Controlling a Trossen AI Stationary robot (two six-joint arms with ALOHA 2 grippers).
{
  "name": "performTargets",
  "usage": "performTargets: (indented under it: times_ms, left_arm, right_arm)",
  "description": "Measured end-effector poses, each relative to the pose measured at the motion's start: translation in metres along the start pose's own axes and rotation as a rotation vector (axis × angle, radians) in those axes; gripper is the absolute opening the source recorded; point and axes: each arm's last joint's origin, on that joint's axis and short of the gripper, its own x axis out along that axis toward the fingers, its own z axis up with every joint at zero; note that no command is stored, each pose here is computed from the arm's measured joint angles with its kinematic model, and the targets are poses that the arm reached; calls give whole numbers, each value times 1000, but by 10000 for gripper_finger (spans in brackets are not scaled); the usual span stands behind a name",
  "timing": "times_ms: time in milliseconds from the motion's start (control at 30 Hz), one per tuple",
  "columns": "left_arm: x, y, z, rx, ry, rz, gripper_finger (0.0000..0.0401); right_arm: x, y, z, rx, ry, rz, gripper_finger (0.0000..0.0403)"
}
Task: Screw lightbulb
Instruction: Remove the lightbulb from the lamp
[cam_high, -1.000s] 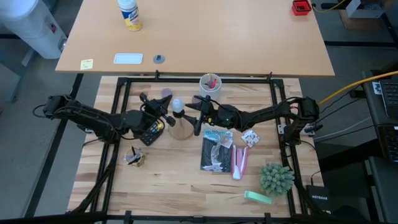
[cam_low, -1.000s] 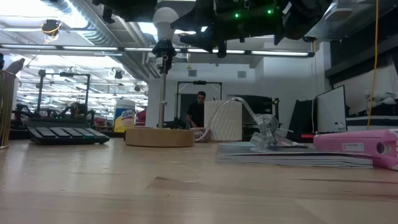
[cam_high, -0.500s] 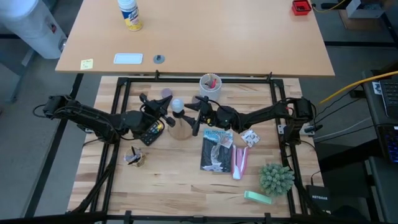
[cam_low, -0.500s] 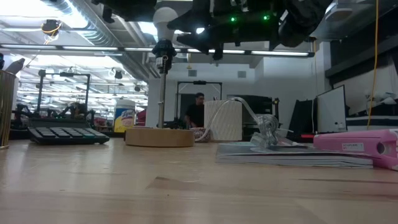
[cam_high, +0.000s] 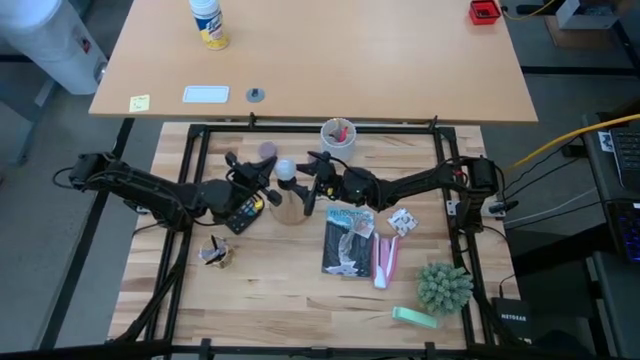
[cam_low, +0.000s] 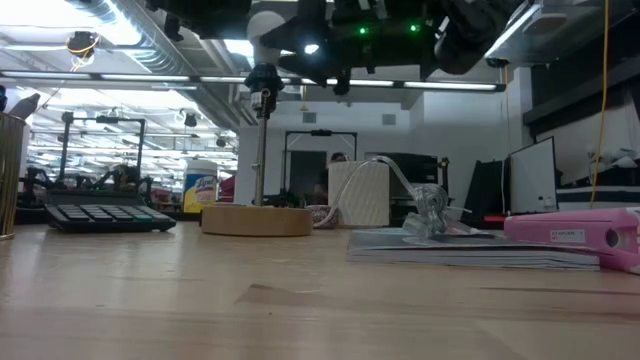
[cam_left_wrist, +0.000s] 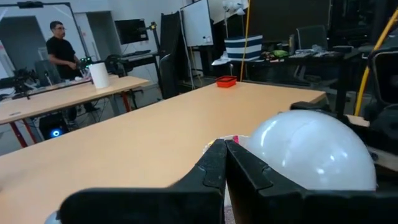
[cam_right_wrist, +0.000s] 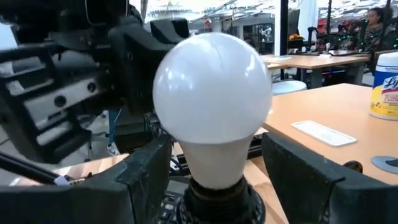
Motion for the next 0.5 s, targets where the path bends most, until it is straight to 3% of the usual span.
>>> performTargets:
  times_ms: [500]
  left_arm:
    - [-17,-9,2,4,-9,-64,1]
  right_arm:
    - [0,-1,-2,-45,22,-25,256]
